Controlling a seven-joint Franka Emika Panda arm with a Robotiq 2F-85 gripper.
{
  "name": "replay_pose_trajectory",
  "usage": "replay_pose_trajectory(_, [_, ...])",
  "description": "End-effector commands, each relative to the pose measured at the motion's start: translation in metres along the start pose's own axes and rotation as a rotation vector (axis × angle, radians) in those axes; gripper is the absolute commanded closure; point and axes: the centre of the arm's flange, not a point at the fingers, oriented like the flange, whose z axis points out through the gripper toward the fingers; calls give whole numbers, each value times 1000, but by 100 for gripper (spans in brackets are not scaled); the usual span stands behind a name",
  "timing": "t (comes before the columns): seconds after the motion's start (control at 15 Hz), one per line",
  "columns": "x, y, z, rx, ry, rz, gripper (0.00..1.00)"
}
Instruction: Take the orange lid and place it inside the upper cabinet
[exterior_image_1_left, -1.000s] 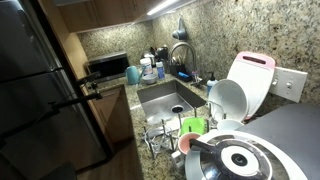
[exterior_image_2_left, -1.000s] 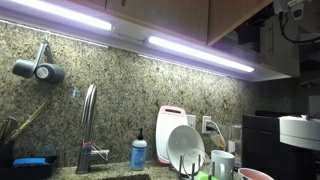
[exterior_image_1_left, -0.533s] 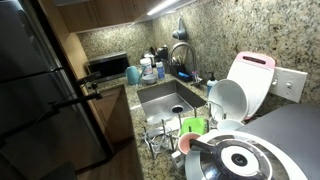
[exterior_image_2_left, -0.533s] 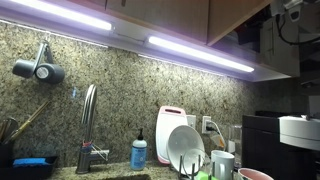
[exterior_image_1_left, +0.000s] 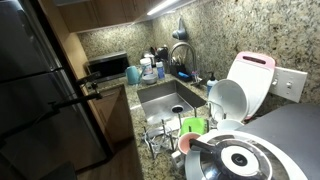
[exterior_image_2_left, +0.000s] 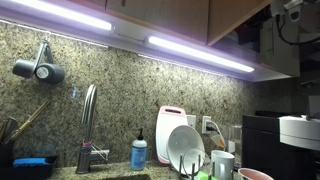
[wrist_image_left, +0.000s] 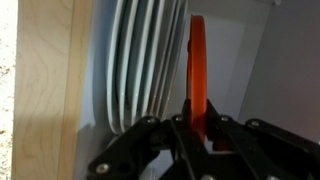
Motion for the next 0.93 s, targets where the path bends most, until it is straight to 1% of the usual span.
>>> replay_pose_trajectory(0.0, [2,-4,-3,13,-7,29,61])
replay_pose_trajectory(0.07, [2,-3,-4,22,5,16,60])
replay_pose_trajectory(0.13, [2,-4,-5,21,2,24,53])
replay_pose_trajectory(0.27, [1,-4,-6,22,-6,15,38])
replay_pose_trajectory(0.33, [1,-4,-7,26,-8,13,31])
replay_pose_trajectory(0.4, [0,-4,-8,26,-9,9,22])
replay_pose_trajectory(0.47, [0,-5,-9,28,-15,3,16])
replay_pose_trajectory(0.53, [-1,-7,-10,24,-15,-1,7])
replay_pose_trajectory(0.6, [-2,-9,-12,22,-22,-6,1])
replay_pose_trajectory(0.87, [-5,-20,-18,26,-18,-31,0])
